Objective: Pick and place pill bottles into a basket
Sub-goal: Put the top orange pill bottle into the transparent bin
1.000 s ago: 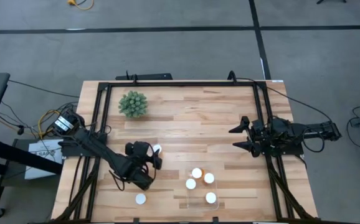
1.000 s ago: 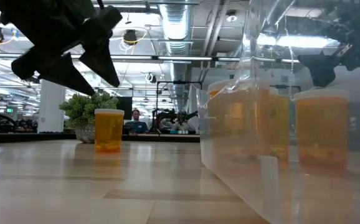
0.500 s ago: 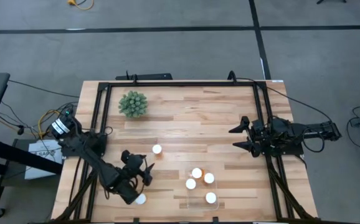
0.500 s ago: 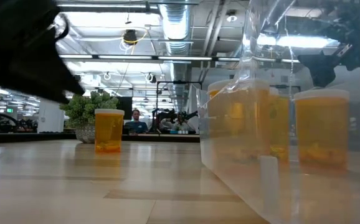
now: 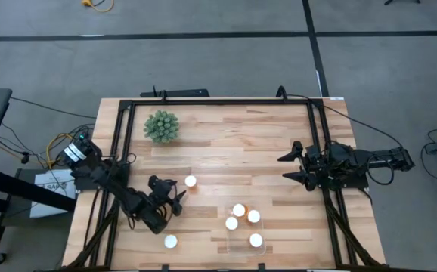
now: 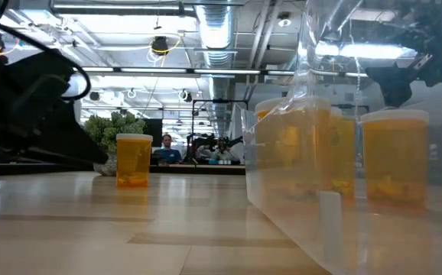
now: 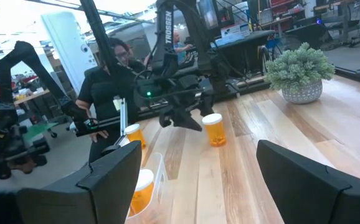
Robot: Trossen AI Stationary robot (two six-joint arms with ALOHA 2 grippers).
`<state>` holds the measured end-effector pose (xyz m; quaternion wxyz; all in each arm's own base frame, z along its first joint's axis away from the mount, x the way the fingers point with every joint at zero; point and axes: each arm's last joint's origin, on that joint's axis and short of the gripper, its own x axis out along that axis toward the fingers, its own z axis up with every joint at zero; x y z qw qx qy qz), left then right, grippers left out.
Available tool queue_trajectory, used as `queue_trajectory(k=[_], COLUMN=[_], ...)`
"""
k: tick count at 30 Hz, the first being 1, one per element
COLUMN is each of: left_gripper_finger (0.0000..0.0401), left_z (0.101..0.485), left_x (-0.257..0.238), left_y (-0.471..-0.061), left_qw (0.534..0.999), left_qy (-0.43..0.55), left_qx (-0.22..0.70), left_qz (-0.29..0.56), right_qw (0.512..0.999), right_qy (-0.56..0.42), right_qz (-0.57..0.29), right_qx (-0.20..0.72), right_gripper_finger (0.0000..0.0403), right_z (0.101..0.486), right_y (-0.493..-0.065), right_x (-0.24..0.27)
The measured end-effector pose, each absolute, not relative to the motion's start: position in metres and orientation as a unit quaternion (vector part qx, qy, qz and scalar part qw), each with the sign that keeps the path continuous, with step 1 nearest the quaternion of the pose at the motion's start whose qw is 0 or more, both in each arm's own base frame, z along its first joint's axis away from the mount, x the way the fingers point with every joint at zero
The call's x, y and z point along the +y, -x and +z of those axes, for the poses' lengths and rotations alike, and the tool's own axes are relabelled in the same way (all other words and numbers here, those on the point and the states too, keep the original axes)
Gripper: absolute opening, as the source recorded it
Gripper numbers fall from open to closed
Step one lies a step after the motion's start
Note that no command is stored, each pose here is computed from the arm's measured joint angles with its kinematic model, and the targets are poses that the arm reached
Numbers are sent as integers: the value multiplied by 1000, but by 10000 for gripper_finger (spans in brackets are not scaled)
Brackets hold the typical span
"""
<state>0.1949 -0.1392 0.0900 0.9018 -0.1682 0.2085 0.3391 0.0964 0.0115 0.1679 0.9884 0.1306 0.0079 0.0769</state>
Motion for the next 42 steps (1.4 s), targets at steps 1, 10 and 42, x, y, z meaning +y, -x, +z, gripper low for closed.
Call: queue_trajectory(k=[1,10,42], left_gripper_finger=[264,264,263], left_z=[90,93,100], left_x=[-139,-136,-91], left_y=[-197,-209,-250], left_qw=[903,910,898], left_qy=[163,144,166], left_qx=[211,224,215], left_qz=[335,318,346], right_qw=[988,988,988], right_qy=[-131,-131,-131], right_qz=[77,77,77], right_qx=[8,8,8], right_gripper_finger=[311,311,311], right_z=[168,168,168], right_y=[-96,-96,-96], right_x=[11,11,12])
